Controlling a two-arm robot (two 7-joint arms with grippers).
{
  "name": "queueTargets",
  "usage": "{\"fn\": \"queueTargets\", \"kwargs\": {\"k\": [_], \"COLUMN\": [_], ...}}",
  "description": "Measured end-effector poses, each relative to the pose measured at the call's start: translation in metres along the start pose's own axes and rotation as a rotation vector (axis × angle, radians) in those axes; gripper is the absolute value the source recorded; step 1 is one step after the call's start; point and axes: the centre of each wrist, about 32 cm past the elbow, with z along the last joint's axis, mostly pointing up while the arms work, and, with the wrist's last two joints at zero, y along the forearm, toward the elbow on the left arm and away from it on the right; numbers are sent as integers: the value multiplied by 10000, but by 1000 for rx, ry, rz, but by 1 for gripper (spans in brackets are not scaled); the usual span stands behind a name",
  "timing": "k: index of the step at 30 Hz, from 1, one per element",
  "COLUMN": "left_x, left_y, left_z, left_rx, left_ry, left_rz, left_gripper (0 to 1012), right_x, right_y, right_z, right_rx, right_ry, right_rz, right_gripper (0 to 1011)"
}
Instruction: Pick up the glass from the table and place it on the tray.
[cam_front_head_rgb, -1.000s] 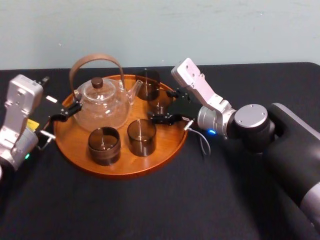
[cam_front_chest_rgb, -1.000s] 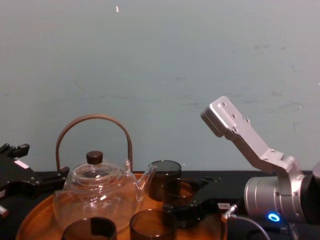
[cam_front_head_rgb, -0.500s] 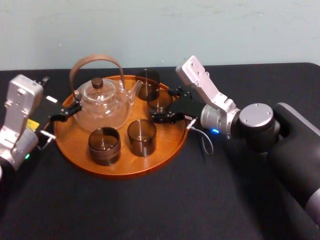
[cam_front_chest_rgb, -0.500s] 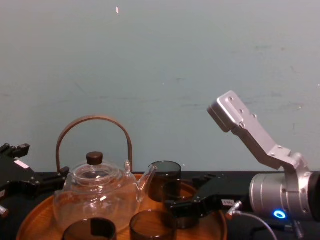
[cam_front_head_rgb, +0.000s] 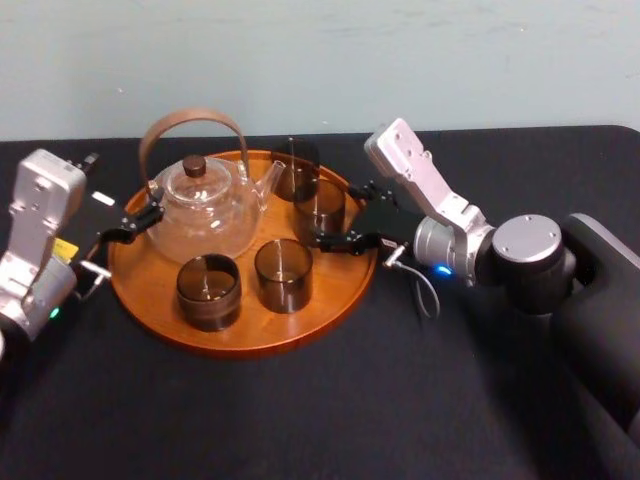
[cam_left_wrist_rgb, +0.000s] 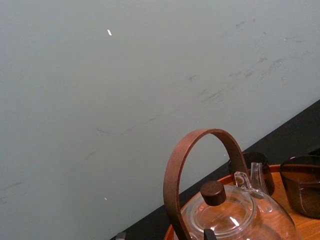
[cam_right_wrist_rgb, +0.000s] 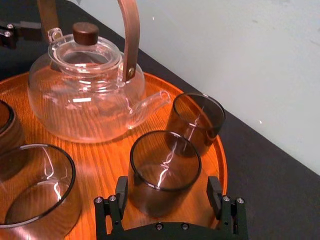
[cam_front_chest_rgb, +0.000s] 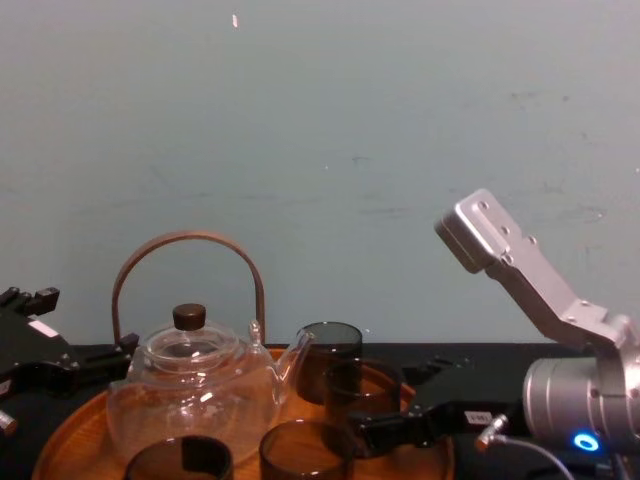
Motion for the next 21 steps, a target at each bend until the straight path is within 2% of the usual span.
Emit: {"fn": "queueTargets", "kwargs": {"k": [16, 21], "left_x": [0, 0], "left_y": [0, 0], "left_z": [0, 0], "left_rx": [0, 0], "left_ry": [0, 0], "left_rz": [0, 0], "left_gripper": [1009, 1009], "right_x": [1, 9], "right_y": [-154, -237], "right_z": [-72, -58], "right_rx": [-2, 7], "right_ry": [8, 6], "right_rz": [-8, -21], "right_gripper": [1000, 1000]}}
